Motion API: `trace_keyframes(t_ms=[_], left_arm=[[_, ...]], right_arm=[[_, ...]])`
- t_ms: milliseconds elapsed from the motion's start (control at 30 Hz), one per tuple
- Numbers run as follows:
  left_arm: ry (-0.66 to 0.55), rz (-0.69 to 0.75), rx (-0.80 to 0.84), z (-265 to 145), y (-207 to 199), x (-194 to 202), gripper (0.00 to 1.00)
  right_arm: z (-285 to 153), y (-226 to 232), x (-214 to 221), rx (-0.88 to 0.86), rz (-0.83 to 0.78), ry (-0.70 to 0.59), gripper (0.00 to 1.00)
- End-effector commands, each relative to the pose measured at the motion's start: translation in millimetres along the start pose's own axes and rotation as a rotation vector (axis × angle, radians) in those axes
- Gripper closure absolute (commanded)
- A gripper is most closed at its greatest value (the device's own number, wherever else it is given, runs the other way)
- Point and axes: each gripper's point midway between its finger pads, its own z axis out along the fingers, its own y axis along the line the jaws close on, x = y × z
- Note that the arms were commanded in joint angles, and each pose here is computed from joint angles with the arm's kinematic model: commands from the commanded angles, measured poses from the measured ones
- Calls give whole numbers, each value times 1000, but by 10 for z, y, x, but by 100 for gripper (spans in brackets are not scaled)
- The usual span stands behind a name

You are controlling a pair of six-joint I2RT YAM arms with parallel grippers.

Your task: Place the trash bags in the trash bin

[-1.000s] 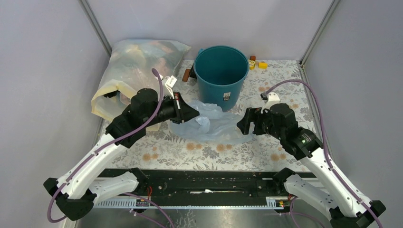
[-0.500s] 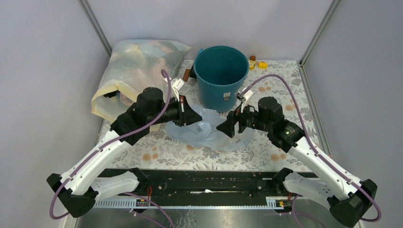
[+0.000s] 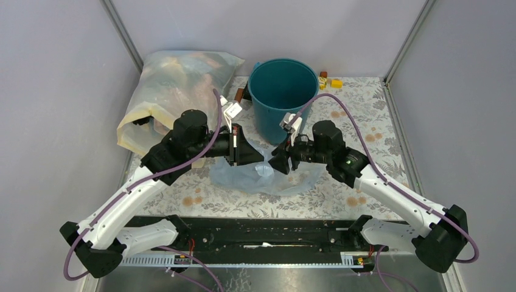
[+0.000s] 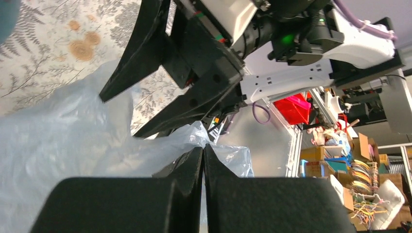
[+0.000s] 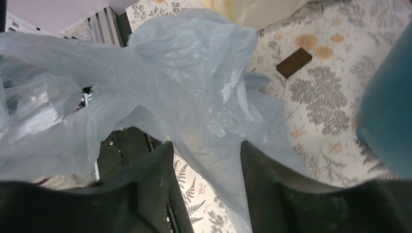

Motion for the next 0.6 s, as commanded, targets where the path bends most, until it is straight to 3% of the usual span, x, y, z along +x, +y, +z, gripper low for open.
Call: trace_keyframes(t_ms=[0,33,67,100,233,367,467,500,567], left_arm=[[-80,105,151,-171,-445,-257,100],[-94,106,129,-181,-422,-288,99],[-121,106,79,-192,-358,-341,96],[-143,105,33,-210,-297,-379,91],[-218,107,-133,-318,-65,-499,77],[-253,118,-215,-417,50,-525,38],[-289,121,-258,-494,94,-567,8],[-301,121,-268,-519,101,-582,2],[-318,122,-279,-554,100,-608,1]], right_arm=[[-31,189,-405,-63,-77,-118,63],[-54,173,-441,-42,-70,-131,84],[-80,131,-470,-7,-52,-144,98],[-115,114,-499,16,-41,-156,100],[-309,-66,-520,196,110,-147,100],[-550,-107,-627,346,279,-12,100],[-812,-171,-769,478,335,-4,100],[-925,-230,-809,544,341,-6,100],[-1142,-349,-869,672,341,-1,100]])
